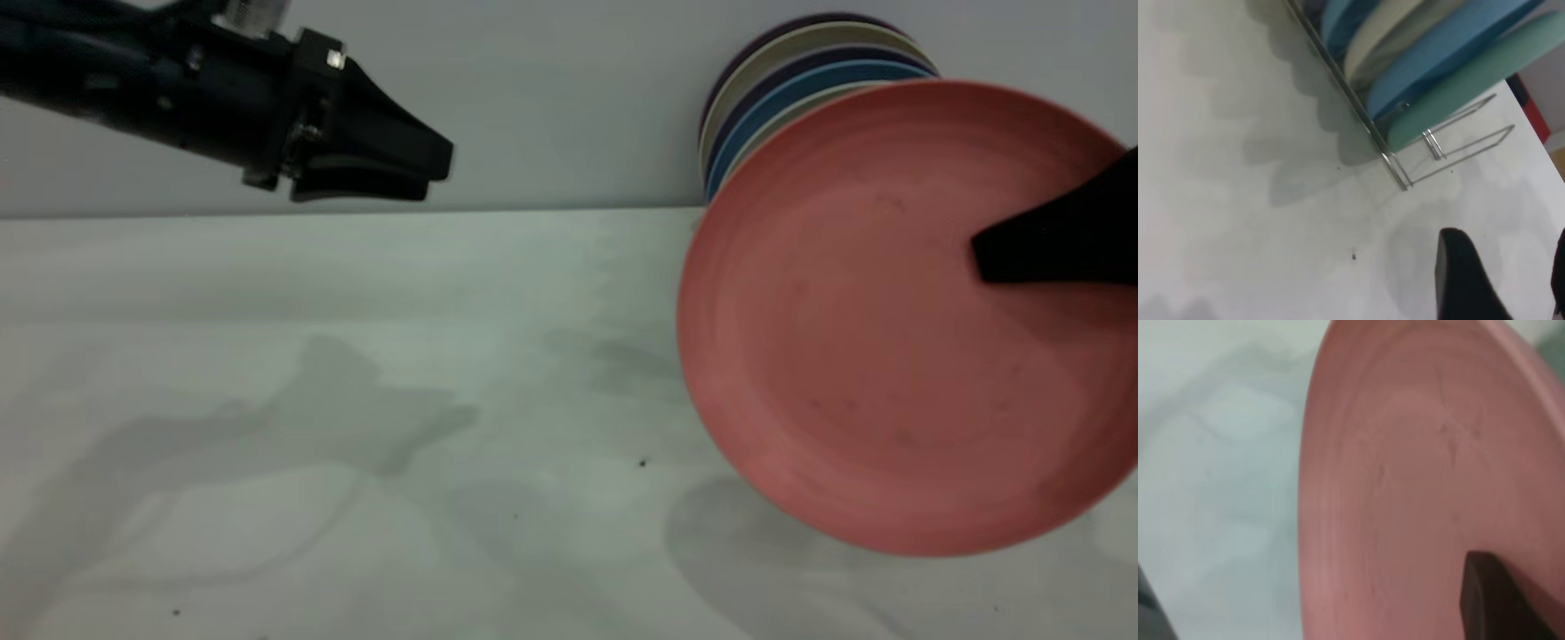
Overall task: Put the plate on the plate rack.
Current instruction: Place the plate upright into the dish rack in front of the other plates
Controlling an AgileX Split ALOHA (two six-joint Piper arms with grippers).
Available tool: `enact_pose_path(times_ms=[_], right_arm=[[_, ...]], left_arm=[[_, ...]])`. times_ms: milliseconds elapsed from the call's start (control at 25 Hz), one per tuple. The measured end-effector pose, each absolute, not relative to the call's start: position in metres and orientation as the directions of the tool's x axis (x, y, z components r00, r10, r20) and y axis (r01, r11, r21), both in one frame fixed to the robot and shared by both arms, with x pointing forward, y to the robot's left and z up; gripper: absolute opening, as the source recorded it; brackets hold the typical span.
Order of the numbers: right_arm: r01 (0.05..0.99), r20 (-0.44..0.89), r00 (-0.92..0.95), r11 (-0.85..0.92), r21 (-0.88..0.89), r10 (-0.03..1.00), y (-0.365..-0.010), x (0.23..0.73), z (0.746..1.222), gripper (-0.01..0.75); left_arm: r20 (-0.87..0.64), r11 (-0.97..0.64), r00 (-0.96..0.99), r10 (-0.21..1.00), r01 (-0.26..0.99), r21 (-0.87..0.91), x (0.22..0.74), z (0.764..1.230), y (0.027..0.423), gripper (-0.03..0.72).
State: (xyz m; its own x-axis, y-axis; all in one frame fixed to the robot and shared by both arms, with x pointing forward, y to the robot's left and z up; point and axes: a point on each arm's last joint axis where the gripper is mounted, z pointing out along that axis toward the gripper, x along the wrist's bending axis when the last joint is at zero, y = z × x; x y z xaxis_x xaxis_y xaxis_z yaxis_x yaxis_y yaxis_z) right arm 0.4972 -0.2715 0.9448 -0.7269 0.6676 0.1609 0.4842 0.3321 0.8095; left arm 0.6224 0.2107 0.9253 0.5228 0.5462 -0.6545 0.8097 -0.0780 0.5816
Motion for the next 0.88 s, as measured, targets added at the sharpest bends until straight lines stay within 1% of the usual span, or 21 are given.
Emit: enact_pose_path(times_ms=[80,200,320,440,640,880], right_arm=[[0.427,0.094,-0.766,0.393,0.815,0.637,-0.272,0.499,0.953,0.117],[0.317,-0.033,-0.831,0.522,0.792,0.555,-0.275,0.509,0.967,0.117],[0.188,-0.175,-0.877,0.654,0.733,0.448,-0.281,0.523,0.984,0.117],[0.099,-0.290,-0.877,0.736,0.670,0.382,-0.287,0.537,1.001,0.117],[0.024,-0.411,-0.836,0.773,0.634,0.363,-0.293,0.559,1.028,0.117],[0.005,-0.436,-0.826,0.779,0.627,0.356,-0.296,0.583,1.032,0.117]], left_arm=[[-0.657,-0.061,0.511,0.554,0.812,0.580,0.624,0.925,0.219,0.370],[-0.662,-0.048,0.503,0.556,0.814,0.579,0.625,0.926,0.226,0.374],[-0.661,-0.057,0.507,0.552,0.814,0.577,0.624,0.926,0.228,0.374],[-0.652,-0.085,0.519,0.552,0.813,0.576,0.622,0.924,0.228,0.374],[-0.647,-0.102,0.525,0.553,0.813,0.573,0.621,0.924,0.228,0.375],[-0.647,-0.103,0.525,0.553,0.813,0.573,0.621,0.923,0.228,0.375]])
